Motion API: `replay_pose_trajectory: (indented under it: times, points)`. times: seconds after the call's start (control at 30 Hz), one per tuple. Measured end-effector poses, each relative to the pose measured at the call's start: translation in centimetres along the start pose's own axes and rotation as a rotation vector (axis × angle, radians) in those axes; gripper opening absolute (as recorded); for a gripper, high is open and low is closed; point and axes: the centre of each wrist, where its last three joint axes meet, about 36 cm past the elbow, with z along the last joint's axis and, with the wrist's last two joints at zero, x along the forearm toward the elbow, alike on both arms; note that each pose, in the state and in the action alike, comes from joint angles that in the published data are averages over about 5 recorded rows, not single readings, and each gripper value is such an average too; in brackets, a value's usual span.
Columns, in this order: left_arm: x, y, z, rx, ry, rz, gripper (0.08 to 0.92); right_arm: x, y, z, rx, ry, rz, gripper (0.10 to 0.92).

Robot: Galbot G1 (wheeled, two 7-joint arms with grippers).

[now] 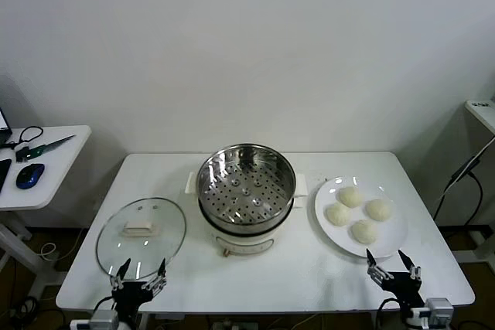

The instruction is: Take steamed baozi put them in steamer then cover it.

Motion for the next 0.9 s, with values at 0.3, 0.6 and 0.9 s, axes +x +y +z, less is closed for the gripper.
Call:
replay_pose_trajectory:
  times: [0.3, 0.6, 0.9]
  points:
    - [-0.2, -0.3, -0.3, 0.004, -0.010, 0.012, 0.823, -6.3, -3.3, -6.0, 0.161, -0.020, -0.047, 0.823]
    - [-0.3, -0.5, -0.4, 0.006, -0.021, 0.019, 0.823, -16.0, -7.8, -16.6, 0.535, -0.006, -0.265, 0.823]
    - [-0.1, -0.9, 0.1, 0.008, -0.015, 0.026, 0.823, -23.3, -9.9, -24.5, 0.985, 0.127, -0.615, 0.823]
